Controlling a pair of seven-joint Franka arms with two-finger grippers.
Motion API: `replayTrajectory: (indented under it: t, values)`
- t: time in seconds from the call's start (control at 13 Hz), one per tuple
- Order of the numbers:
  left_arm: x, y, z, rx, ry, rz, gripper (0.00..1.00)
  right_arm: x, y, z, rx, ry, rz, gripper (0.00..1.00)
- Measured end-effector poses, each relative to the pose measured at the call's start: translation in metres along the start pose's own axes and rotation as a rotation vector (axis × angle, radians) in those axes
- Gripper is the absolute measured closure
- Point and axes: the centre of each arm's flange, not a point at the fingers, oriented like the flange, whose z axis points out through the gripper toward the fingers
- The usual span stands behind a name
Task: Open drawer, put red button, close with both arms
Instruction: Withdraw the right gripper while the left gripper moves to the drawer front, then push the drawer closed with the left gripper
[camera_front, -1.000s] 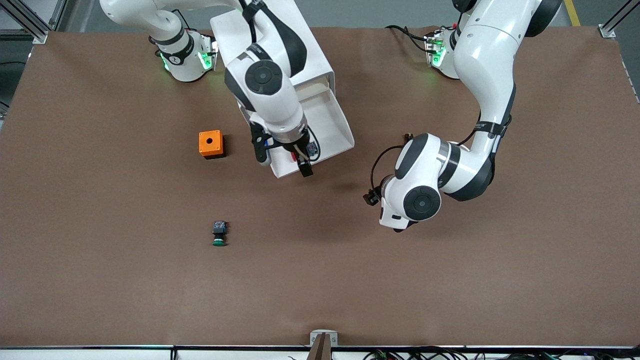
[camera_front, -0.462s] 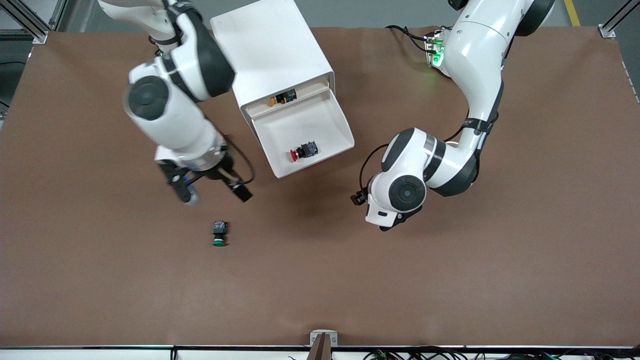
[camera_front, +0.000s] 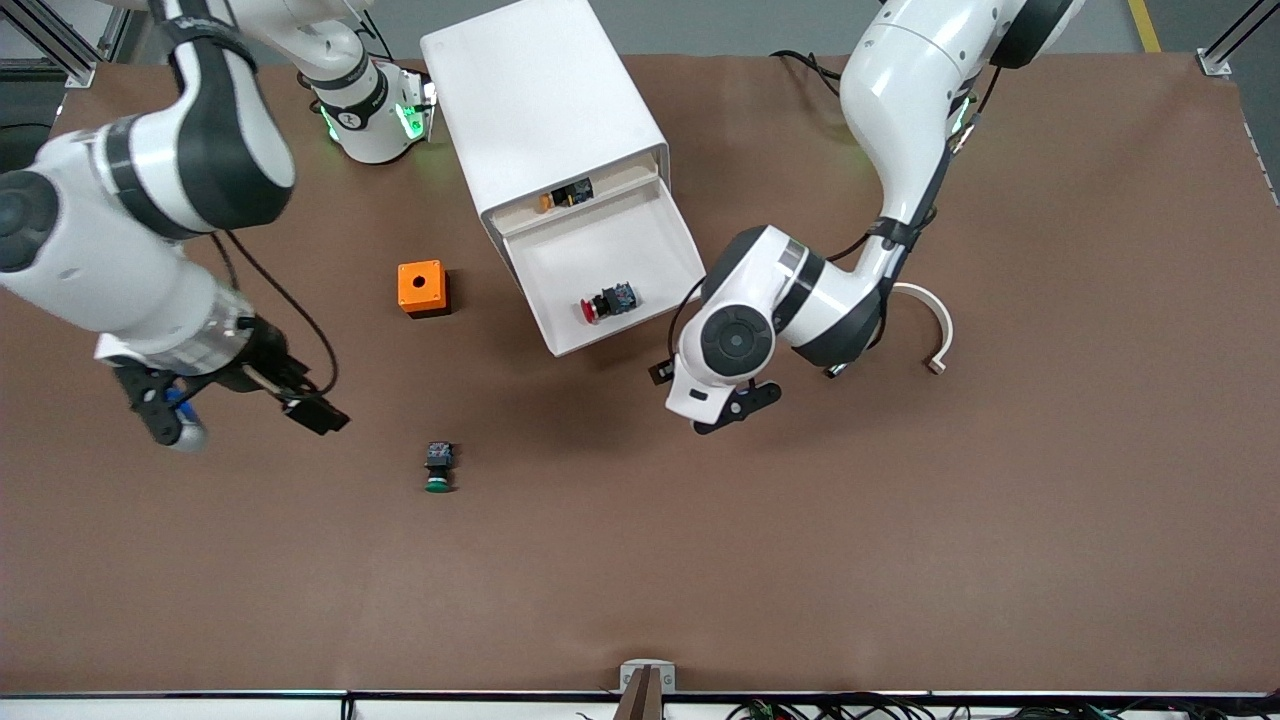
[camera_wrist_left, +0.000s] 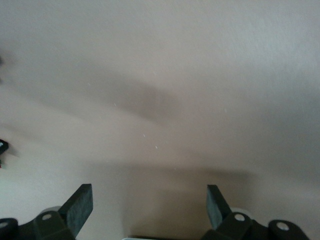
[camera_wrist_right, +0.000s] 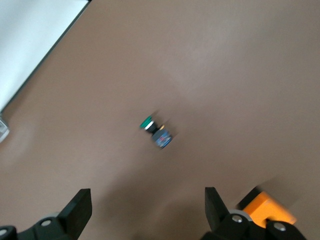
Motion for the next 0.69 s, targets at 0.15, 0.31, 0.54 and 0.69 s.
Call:
replayTrajectory:
  t: [0.15, 0.31, 0.54, 0.69]
  values:
    - [-0.010, 0.006, 0.004, 0.007, 0.000, 0.016, 0.00, 0.035, 0.040, -0.016, -0.002, 0.006, -0.161, 0.00]
    - [-0.027, 0.014, 0.009, 0.013, 0.002, 0.041, 0.00, 0.055, 0.073, -0.038, -0.002, 0.014, -0.332, 0.00]
    - [-0.063, 0.031, 0.016, 0.020, 0.002, 0.094, 0.00, 0.056, 0.110, -0.082, 0.002, 0.034, -0.503, 0.00]
    - [-0.094, 0.043, 0.024, 0.032, 0.001, 0.133, 0.00, 0.043, 0.125, -0.110, -0.029, 0.081, -0.583, 0.00]
